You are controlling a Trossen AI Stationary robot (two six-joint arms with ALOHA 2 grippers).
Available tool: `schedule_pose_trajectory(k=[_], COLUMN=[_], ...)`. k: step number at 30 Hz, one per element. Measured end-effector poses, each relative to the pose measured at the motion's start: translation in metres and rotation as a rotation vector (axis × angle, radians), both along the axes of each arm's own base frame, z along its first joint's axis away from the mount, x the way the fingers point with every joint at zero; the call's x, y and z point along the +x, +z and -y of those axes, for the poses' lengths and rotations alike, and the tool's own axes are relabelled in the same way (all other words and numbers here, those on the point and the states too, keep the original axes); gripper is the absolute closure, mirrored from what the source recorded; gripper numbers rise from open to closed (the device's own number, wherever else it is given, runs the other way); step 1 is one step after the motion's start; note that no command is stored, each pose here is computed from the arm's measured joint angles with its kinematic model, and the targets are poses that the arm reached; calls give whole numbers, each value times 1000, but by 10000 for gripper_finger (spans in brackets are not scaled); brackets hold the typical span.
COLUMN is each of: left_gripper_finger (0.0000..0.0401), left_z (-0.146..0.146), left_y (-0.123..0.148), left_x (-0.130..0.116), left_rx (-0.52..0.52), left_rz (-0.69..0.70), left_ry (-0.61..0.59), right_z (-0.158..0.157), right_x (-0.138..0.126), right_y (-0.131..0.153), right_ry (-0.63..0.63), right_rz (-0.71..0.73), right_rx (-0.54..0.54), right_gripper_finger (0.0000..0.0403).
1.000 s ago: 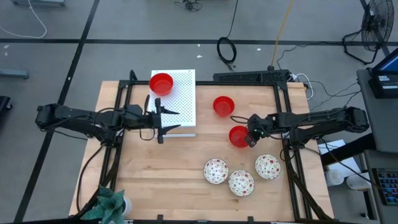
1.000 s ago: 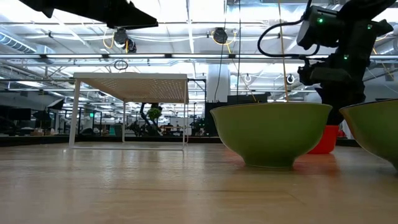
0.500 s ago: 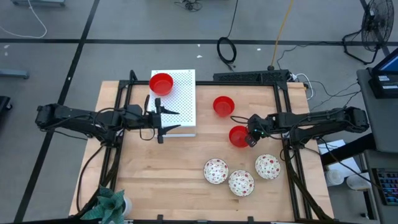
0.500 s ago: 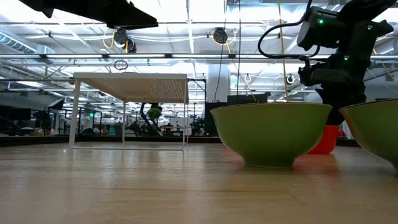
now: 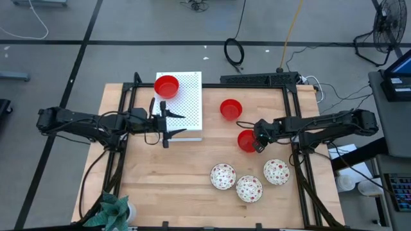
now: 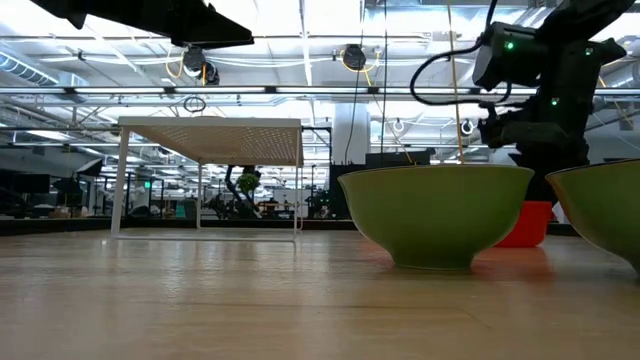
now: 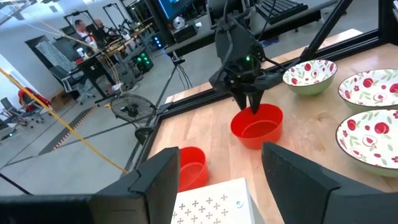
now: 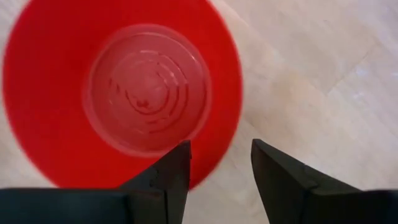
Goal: Pick & Place Mini bowls
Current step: Stack the bottom red bowl on top of the red bowl on the shelf
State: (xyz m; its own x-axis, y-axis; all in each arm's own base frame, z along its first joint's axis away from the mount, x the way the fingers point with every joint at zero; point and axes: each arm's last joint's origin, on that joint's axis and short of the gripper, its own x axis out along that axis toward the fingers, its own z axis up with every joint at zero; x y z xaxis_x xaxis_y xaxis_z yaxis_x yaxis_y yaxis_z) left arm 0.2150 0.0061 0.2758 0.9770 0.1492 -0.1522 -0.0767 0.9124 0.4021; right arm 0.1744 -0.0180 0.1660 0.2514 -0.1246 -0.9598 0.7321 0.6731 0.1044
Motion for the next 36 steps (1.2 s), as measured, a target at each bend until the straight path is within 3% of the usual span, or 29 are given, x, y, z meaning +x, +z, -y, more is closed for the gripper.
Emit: schedule_pose_trajectory(k=[10,23,36], left_gripper_finger=[171,171,171], left_z=[0,0,0], left_y=[0,0,-1], left_x=[0,0,0], left_rx=[-3,-3,-10], left_rz=[0,1,-6], left_ry=[0,1,2], right_z=[16,45,40], right_x=[3,1,-12], right_y=[-2,3,23], right_ry=[-53,-132,-92], right_rz=[-9,-60,23], right_rx=[-140,-482,-178], right_gripper_finger=[248,248,248])
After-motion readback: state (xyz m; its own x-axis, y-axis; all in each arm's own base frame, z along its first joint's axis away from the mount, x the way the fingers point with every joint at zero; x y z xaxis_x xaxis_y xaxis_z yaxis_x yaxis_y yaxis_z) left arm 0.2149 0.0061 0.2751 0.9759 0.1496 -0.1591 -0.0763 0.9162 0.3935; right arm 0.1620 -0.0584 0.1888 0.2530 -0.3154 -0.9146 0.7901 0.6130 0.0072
